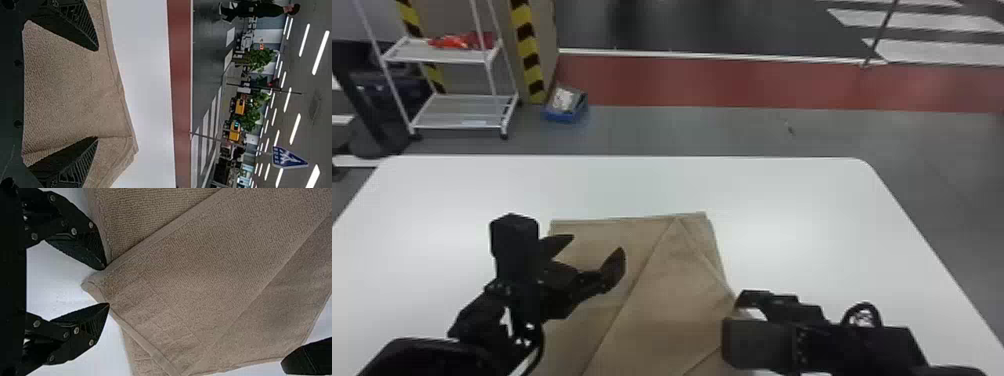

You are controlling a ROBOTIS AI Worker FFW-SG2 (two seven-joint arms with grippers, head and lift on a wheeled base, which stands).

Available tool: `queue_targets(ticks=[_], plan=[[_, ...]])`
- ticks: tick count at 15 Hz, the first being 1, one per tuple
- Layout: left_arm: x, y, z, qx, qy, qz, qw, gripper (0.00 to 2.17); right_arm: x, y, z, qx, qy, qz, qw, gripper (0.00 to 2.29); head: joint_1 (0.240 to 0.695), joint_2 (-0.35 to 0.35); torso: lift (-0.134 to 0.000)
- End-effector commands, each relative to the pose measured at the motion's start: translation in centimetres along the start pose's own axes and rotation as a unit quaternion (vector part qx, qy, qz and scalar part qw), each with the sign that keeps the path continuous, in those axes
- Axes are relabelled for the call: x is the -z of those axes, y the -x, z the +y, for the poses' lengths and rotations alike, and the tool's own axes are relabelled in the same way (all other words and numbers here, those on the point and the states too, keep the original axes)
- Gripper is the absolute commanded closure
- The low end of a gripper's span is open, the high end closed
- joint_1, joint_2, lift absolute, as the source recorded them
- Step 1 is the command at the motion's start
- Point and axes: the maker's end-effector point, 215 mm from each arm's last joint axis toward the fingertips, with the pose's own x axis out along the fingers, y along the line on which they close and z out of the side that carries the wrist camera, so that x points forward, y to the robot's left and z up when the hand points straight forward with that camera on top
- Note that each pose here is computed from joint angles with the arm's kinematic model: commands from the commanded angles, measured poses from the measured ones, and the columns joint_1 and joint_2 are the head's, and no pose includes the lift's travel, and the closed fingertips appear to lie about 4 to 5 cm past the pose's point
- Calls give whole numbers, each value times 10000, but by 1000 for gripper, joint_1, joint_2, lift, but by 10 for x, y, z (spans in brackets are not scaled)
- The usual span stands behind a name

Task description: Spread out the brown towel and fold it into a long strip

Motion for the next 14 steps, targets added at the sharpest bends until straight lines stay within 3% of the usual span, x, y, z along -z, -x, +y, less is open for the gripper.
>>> queue_targets(ticks=[1, 3, 7, 11, 14], plan=[[2, 1, 0, -8, 20, 10, 10000, 76, -1, 1, -1, -69, -52, -19, 10000, 947, 695, -71, -123], [1, 1, 0, -4, 21, -7, 10000, 76, 1, 4, -3, -54, -77, -10, 10000, 1274, 695, -68, -123], [-2, -1, 5, -31, 9, -27, 10000, 80, 11, 28, -28, 129, -464, -225, 9986, 1511, 695, -73, -123], [-28, -6, 33, 45, 18, -178, 9998, 93, 47, 69, -57, 588, -1042, -293, 9924, 1507, 695, -93, -123], [-12, -28, 62, -52, 205, 310, 9993, 137, 58, 76, -44, 566, -1201, -241, 9909, 1507, 695, -113, -123]])
